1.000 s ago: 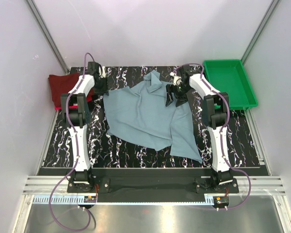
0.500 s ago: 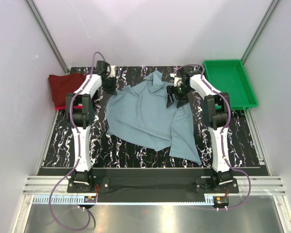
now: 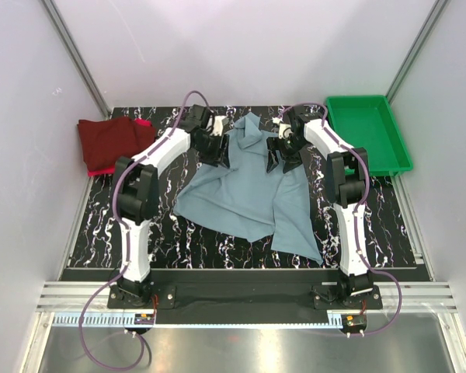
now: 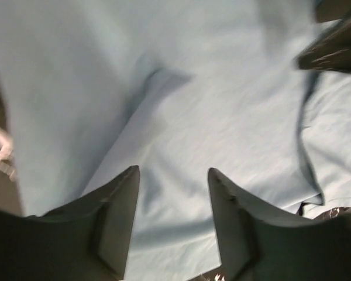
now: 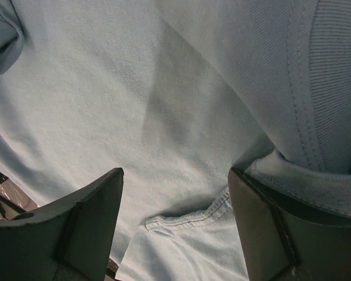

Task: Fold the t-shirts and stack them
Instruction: Flatten the tshirt out

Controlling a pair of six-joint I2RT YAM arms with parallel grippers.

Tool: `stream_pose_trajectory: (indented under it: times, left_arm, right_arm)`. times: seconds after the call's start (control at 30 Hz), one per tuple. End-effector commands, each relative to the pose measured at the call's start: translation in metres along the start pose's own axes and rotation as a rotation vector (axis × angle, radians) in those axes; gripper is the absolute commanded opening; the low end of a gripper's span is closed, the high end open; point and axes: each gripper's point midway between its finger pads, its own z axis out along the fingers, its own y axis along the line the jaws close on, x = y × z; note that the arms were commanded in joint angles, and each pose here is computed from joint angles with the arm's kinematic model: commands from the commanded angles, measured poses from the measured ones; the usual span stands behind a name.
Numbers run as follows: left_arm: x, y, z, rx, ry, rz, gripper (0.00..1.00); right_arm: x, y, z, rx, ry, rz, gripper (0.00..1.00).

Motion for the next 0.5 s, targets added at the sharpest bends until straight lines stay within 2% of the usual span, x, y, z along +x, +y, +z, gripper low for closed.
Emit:
stream_pose_trajectory:
  times: [0.0, 0.07, 0.1, 0.3, 0.47]
  left_arm:
    - [-0.032, 0.020, -0.044, -0.044, -0.128, -0.005, 0.59]
    - [-0.044, 0.044, -0.055, -0.153, -0.168, 0.018, 0.64]
    - [-0.054, 0.054, -0.063, -0.176, -0.191, 0.026, 0.63]
    - [-0.072, 0.065, -0.043, -0.119, -0.176, 0.093, 0.54]
    - [-0.081, 0.075, -0.007, -0.044, -0.160, 0.136, 0.52]
  right_arm:
    - [-0.010, 0.013, -0.021, -0.026, -0.051, -0.016, 0.80]
    - [-0.013, 0.014, -0.023, -0.027, -0.062, -0.019, 0.80]
    - [-0.014, 0.015, -0.023, -0.027, -0.065, -0.019, 0.80]
    - [-0.013, 0.015, -0.023, -0.031, -0.065, -0.019, 0.80]
    - [-0.011, 0.015, -0.022, -0.035, -0.058, -0.017, 0.80]
